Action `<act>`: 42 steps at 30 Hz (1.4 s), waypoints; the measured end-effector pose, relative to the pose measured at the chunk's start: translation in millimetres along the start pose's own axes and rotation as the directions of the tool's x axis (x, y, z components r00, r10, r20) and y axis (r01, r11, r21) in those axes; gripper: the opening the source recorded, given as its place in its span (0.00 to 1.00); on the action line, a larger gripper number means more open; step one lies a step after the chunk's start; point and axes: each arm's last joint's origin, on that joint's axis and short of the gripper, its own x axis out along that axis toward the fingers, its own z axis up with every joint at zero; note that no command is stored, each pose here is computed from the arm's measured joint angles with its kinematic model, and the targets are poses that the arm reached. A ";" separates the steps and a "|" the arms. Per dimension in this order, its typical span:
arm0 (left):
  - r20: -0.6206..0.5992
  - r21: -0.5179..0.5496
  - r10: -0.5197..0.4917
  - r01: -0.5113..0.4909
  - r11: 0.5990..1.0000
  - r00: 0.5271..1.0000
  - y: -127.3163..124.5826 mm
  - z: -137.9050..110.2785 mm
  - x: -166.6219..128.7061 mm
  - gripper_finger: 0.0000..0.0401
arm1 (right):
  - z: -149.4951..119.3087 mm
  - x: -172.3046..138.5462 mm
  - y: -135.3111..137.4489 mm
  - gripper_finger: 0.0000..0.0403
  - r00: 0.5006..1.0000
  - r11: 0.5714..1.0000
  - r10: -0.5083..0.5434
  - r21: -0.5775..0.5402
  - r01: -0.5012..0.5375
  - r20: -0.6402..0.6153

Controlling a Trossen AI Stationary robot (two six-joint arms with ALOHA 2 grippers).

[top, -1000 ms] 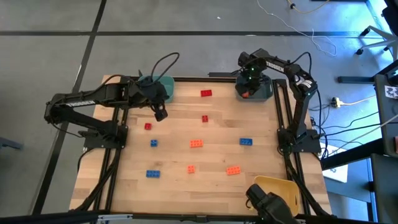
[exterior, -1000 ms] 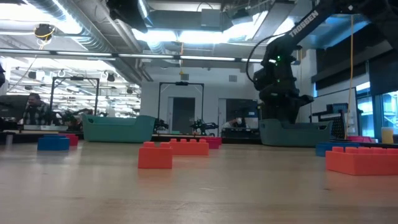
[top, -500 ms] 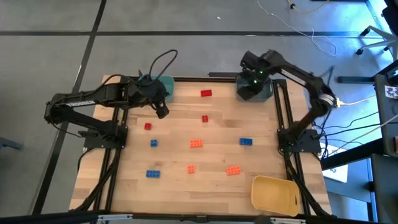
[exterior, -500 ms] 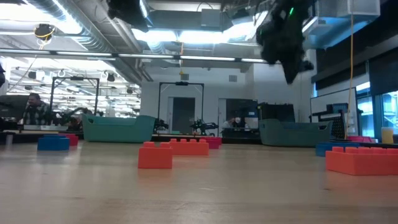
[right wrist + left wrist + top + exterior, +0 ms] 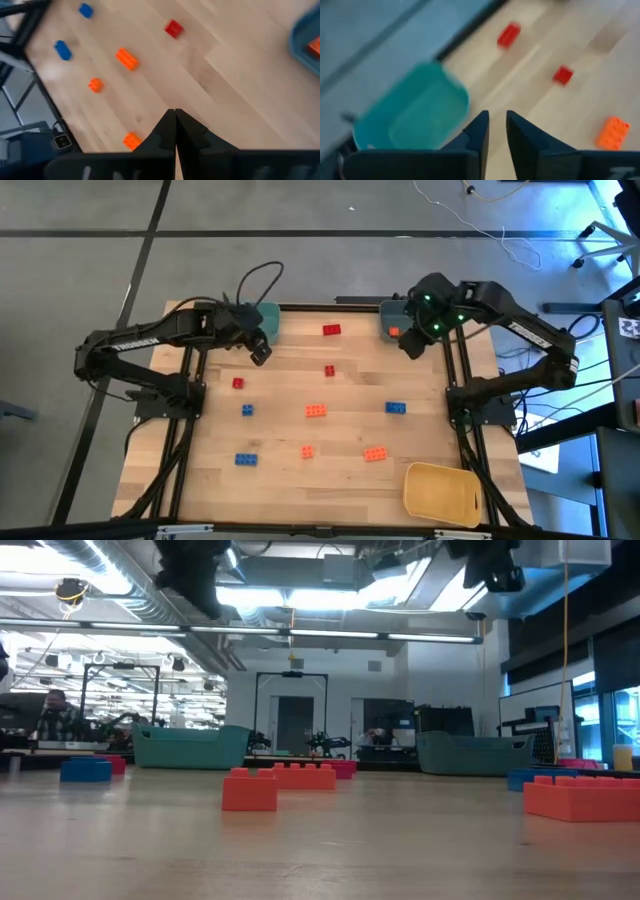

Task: Sort & place blocks by color
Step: Put the blue game piece into the green bin

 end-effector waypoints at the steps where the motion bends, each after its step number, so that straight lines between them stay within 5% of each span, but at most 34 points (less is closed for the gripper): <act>1: -0.037 -0.033 -0.020 0.019 0.999 0.999 2.8 -1.7 0.7 0.18 | -0.9 -1.5 2.9 0.00 1.000 1.000 0.014 -0.018 -0.014 0.016; 5: -0.242 -0.140 -0.127 0.095 0.986 0.962 4.0 -11.7 9.1 0.20 | -4.8 -10.2 15.6 0.00 0.991 0.990 0.099 -0.107 -0.089 0.089; 11: -0.465 -0.165 -0.285 0.235 0.958 0.838 -8.1 -26.9 9.8 0.20 | -12.2 -30.0 35.6 0.00 0.938 0.934 0.289 -0.273 -0.232 0.190; 15: -0.460 -0.094 -0.238 0.220 0.971 0.855 -17.0 -29.0 13.5 0.20 | -19.3 -41.7 38.8 0.00 0.915 0.915 0.332 -0.314 -0.254 0.227; 25: -0.439 -0.237 -0.224 0.128 0.963 0.870 -26.4 -26.6 22.1 0.20 | -25.1 -50.1 37.3 0.00 0.907 0.911 0.334 -0.333 -0.242 0.255; 36: -0.679 -0.180 -0.157 0.044 0.983 0.717 -43.8 -43.6 54.0 0.21 | -25.8 -49.6 36.8 0.00 0.911 0.904 0.328 -0.363 -0.227 0.248; 42: -0.758 -0.061 -0.197 0.233 0.971 0.622 -62.5 -54.0 62.3 0.20 | -25.8 -49.7 36.8 0.00 0.911 0.903 0.329 -0.366 -0.226 0.248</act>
